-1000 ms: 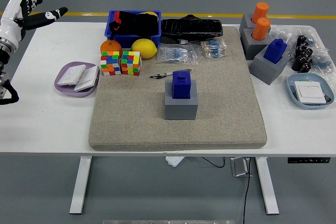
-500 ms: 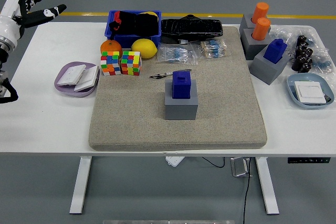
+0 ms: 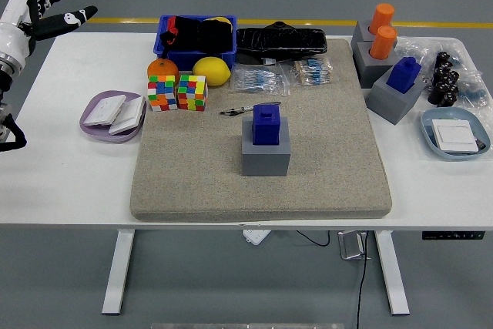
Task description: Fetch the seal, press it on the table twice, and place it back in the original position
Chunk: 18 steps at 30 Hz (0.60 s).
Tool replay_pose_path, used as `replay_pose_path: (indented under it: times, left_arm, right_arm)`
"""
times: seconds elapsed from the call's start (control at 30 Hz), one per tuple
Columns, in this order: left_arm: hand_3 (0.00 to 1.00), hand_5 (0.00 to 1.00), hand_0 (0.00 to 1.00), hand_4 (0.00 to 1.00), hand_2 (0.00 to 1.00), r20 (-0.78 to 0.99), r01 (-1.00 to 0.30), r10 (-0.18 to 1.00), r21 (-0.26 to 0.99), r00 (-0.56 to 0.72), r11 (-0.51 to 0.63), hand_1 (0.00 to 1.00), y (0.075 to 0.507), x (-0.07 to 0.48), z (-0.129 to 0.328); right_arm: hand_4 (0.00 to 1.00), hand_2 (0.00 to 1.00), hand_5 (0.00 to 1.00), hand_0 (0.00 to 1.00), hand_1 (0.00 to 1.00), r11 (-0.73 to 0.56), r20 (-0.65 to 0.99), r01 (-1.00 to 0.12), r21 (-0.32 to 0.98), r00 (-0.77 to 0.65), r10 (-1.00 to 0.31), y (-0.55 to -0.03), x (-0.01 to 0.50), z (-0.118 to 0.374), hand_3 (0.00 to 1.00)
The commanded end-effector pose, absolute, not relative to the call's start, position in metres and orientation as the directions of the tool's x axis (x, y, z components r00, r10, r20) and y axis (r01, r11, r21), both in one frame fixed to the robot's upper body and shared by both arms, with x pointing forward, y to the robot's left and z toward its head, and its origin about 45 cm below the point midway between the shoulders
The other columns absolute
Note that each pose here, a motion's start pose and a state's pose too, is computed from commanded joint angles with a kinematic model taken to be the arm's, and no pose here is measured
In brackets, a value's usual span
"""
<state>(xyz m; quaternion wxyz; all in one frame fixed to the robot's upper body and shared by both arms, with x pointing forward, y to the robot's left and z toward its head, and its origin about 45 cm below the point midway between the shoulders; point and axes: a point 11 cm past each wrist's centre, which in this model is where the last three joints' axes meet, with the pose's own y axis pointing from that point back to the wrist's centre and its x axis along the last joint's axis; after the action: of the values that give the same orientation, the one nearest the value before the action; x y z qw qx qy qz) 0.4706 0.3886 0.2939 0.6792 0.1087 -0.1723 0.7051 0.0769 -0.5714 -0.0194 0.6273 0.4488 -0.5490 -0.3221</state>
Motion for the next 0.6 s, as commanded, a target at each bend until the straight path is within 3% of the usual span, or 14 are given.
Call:
replay_pose_path:
  times: [0.6]
  left_arm:
    - [0.906,0.176,0.900,0.903,0.884,0.389,-0.995,0.920,-0.095,-0.053,-0.017,0.870,0.3877,0.4725,0.2949]
  right_arm:
    - [0.822,0.775,0.523,0.851,0.775,0.389,0.399,-0.090,0.917,0.179,-0.899,-0.5715,0.0757,-0.0196,0.748]
